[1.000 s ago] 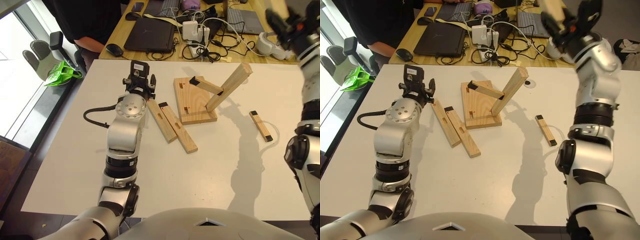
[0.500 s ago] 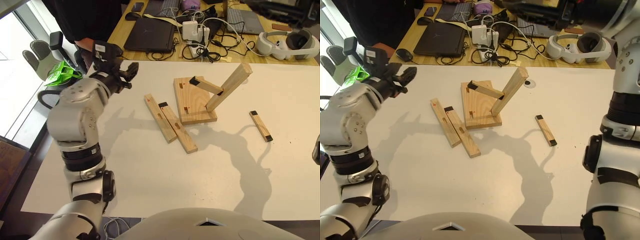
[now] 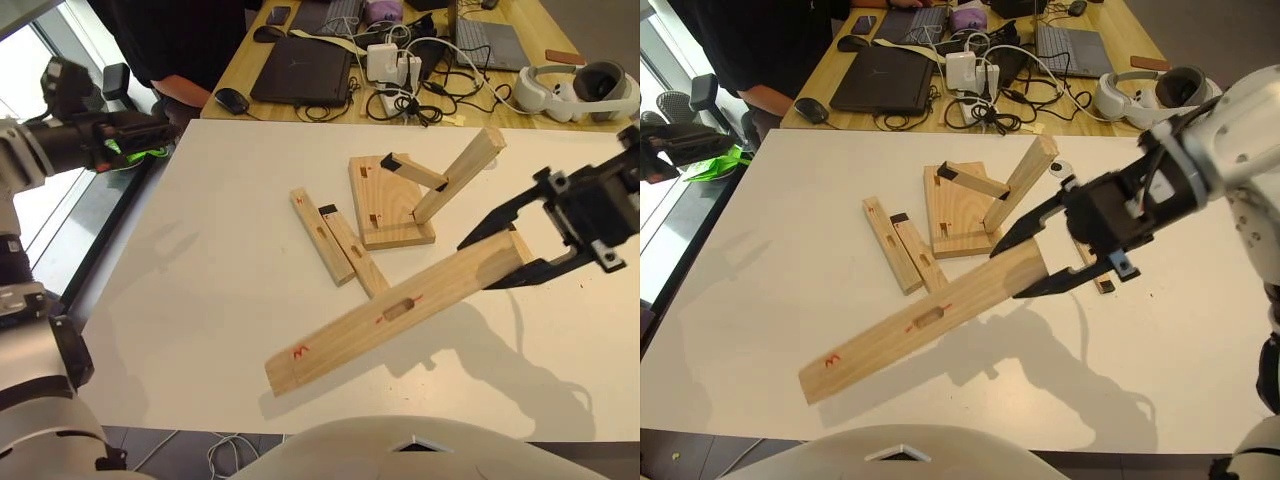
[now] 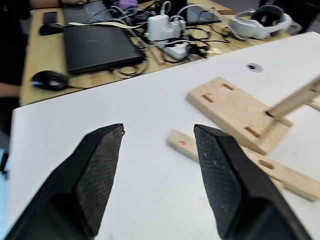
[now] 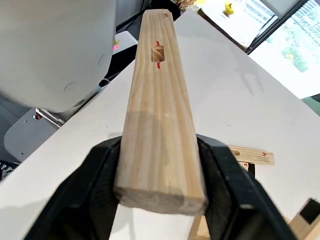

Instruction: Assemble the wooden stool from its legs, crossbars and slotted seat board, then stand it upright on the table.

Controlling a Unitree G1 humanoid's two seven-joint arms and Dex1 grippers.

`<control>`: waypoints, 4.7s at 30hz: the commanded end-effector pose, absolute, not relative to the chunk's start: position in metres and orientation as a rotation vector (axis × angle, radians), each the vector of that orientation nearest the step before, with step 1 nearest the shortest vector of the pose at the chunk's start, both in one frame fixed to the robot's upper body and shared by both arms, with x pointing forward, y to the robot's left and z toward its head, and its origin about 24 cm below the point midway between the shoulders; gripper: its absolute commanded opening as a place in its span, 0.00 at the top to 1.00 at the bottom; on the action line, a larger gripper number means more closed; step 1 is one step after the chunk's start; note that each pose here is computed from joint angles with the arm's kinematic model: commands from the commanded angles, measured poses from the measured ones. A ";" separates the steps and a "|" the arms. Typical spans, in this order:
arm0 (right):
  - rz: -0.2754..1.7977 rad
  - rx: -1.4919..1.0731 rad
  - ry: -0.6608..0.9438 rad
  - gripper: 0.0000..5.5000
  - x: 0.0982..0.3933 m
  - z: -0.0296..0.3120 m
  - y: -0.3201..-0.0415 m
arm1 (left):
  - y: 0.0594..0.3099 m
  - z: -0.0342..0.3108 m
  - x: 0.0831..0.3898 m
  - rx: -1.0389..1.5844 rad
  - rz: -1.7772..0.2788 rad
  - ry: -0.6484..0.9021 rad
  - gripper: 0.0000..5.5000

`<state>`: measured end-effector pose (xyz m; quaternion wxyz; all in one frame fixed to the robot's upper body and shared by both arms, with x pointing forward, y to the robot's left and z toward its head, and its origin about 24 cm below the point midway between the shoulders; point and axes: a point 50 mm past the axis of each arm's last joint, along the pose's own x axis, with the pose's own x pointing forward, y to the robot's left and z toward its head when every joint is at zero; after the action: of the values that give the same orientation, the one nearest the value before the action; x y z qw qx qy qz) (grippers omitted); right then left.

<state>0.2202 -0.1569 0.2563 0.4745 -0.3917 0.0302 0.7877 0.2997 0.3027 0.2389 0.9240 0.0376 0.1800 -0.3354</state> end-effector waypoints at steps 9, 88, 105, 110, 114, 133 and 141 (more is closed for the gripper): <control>1.935 -1.715 -0.674 0.63 0.263 0.253 -0.106 | 0.172 0.254 0.246 -0.017 -1.392 0.505 0.53; 1.692 -2.042 -1.051 0.30 0.298 0.320 -0.047 | 0.145 0.220 0.256 0.108 -1.148 0.458 0.81; 0.700 -1.317 -0.818 0.10 0.347 0.370 -0.167 | 0.207 0.238 0.291 0.040 -0.596 0.190 0.81; 0.319 -0.780 -0.617 0.10 0.362 0.335 -0.237 | 0.188 0.219 0.301 0.003 -0.148 0.019 0.81; 0.016 -0.336 -0.351 0.10 0.363 0.256 -0.287 | 0.165 0.195 0.286 -0.158 0.090 -0.019 0.81; 0.053 0.300 0.177 0.10 0.314 0.127 -0.186 | 0.077 0.174 0.276 -0.528 0.077 0.017 0.81; 0.040 0.320 0.180 0.10 0.310 0.125 -0.181 | 0.068 0.155 0.268 -0.559 0.084 0.092 0.81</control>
<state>0.3144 -0.1846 0.1273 0.9846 0.1531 0.0818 0.0205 0.2824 0.0892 0.1867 0.9767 -0.2079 -0.0325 0.0413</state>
